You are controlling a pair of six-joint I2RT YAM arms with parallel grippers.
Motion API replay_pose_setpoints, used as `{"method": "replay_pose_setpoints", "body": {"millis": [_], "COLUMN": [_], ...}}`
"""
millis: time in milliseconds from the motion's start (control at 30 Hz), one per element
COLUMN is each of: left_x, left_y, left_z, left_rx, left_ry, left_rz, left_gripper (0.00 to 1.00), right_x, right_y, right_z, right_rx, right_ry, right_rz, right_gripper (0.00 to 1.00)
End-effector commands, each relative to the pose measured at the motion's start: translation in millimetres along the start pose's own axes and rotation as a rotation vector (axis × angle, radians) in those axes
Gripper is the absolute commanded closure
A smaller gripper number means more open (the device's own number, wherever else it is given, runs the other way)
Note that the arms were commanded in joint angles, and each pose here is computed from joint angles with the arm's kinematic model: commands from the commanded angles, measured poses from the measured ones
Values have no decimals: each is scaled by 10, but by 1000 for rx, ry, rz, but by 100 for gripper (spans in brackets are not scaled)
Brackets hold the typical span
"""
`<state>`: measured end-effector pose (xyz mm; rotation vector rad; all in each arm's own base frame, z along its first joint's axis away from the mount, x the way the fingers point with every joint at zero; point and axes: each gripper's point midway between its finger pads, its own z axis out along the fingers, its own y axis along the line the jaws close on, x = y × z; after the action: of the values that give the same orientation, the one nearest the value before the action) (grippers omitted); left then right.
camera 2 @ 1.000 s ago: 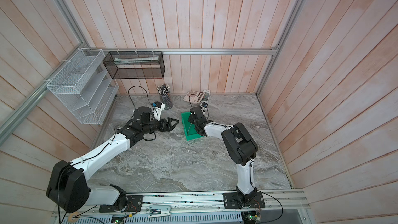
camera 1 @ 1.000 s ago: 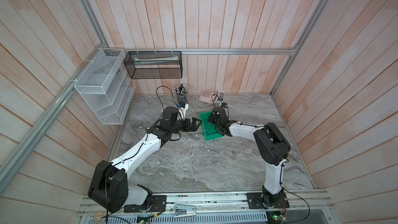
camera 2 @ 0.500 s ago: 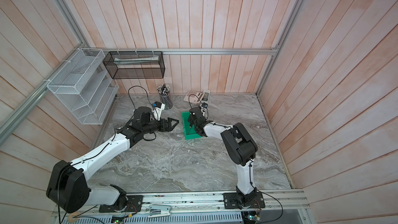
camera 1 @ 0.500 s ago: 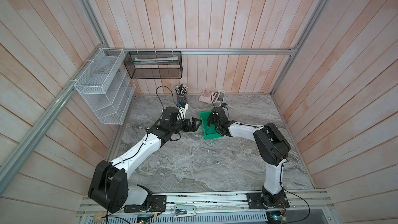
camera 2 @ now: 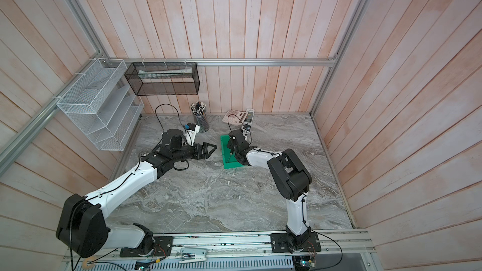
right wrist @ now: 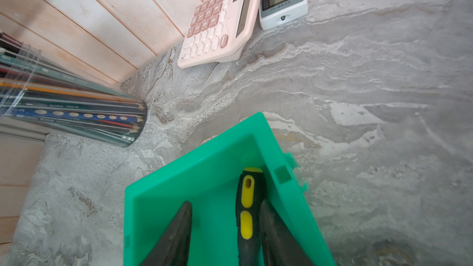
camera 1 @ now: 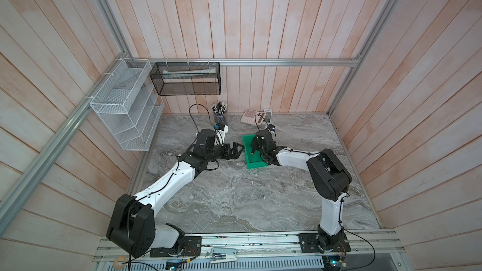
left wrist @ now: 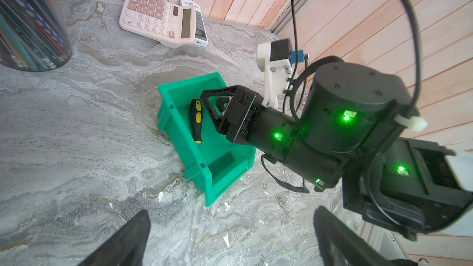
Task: Put the screwdriver in the bin
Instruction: Place the screwdriver into the bin, then reset both arms
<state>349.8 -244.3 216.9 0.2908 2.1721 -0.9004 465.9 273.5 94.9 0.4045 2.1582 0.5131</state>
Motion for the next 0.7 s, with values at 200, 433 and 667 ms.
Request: {"method": "replay_pose_setpoints", "body": {"millis": [200, 433, 667], "left_x": [-131, -196, -291], "left_y": [-33, -7, 52], "left_z": [-79, -150, -236], "left_rx": [-6, -42, -76], "left_ry": [-41, -76, -121], "left_rz": [35, 61, 69], "left_gripper": [0, 0, 0], "right_x": [-371, -820, -1445], "right_y": [316, 404, -235], "right_z": [-393, -858, -1528], "right_rx": [-113, -148, -57], "right_ry": [-102, -251, -508], "right_rz": [-30, -168, -214], "right_gripper": [38, 1, 2]}}
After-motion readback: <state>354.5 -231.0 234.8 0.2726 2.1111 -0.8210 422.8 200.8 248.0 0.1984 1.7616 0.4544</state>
